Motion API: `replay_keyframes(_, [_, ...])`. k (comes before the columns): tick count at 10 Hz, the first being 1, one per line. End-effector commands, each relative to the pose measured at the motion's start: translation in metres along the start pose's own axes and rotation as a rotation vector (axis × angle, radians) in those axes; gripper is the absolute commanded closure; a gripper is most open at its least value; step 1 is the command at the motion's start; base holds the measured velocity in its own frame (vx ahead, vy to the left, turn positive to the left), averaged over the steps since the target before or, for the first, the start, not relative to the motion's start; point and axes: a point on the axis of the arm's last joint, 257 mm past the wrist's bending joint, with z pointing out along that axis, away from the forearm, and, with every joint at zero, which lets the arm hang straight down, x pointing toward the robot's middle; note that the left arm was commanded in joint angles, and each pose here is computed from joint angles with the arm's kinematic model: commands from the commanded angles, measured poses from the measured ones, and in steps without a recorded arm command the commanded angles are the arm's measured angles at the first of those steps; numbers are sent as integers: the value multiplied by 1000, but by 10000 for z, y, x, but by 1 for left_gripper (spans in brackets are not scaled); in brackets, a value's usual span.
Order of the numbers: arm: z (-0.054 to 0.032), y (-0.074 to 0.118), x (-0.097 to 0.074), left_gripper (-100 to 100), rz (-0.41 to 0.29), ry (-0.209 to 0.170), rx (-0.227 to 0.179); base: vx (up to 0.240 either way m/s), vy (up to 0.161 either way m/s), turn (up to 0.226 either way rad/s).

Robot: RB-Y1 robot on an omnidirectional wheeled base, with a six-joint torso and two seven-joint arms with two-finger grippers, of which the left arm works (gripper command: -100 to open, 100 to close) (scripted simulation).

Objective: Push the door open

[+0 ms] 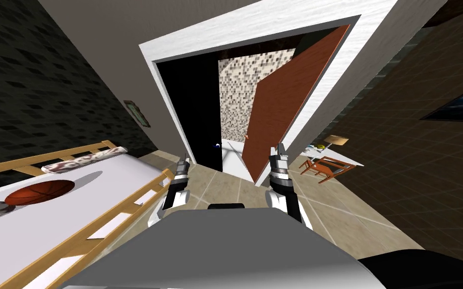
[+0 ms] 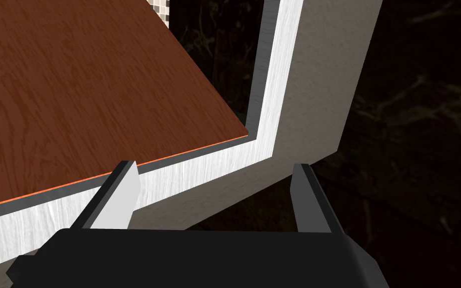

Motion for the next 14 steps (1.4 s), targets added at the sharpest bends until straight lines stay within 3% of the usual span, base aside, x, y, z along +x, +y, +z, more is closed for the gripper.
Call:
replay_keyframes(1, [-19,95,-8,-100,2,0,-15,37,62,-54])
replay_keyframes(6, [-43,550,-44,-100,9,-5,-80,54,85,-187])
replay_keyframes(14, [-115,1067,-61,-100,4,-18,-161,43,82,-147])
